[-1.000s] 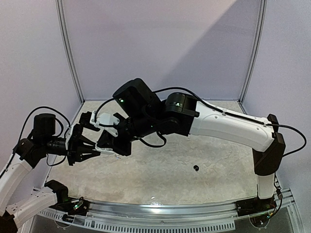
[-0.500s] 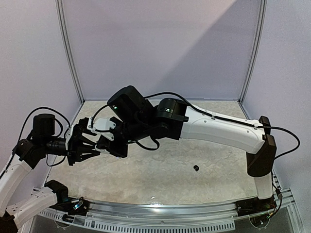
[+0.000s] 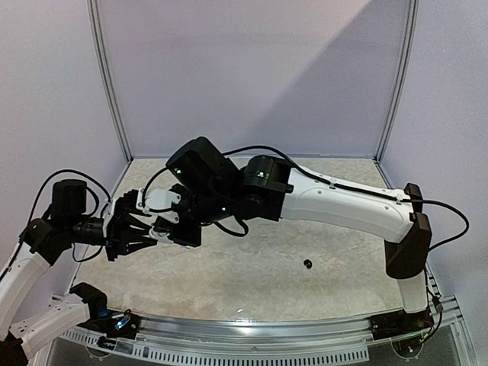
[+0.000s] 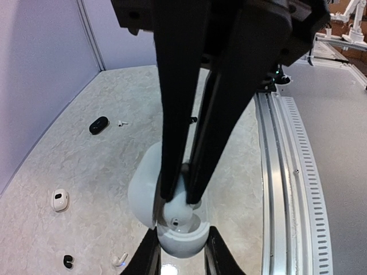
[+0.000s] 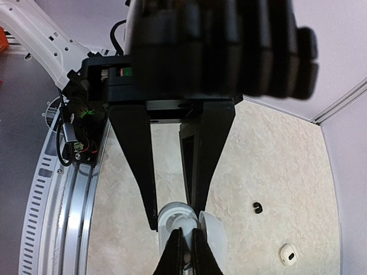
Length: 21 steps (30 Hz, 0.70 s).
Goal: Insert the wireless bluetooth earbuds into the charging case
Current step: Insert the left earbud into the left side groove of the charging case.
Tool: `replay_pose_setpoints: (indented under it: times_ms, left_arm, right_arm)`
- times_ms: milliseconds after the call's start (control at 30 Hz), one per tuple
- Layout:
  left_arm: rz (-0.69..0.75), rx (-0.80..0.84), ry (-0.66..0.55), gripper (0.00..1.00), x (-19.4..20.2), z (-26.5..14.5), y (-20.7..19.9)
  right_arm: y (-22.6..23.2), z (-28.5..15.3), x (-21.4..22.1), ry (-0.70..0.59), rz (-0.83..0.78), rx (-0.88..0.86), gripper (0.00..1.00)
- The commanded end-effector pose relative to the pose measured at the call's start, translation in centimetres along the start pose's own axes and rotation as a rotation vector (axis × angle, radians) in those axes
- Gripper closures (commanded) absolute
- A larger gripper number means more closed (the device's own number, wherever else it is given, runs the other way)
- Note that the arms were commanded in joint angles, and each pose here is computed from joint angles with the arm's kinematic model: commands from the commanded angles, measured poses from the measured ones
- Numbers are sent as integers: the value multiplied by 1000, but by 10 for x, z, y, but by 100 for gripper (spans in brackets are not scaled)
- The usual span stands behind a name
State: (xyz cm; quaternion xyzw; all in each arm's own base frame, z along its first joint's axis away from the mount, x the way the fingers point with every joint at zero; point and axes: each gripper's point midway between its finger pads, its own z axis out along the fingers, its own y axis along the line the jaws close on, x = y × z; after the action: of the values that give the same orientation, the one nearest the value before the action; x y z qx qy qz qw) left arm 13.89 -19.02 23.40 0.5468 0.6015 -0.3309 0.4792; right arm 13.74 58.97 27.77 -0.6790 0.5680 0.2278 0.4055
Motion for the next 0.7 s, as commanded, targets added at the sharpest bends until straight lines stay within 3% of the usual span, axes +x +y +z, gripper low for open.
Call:
replay_pose_setpoints:
  times_ms: [0, 433, 667]
  left_arm:
    - [20, 30, -9, 100, -3, 0, -7]
    - [21, -3, -16, 100, -5, 1, 0]
    - [20, -9, -24, 100, -5, 2, 1]
  right_arm:
    - [3, 8, 8, 34, -49, -11, 100]
    - [15, 17, 17, 54, -18, -63, 99]
    - [14, 23, 22, 68, -7, -55, 85]
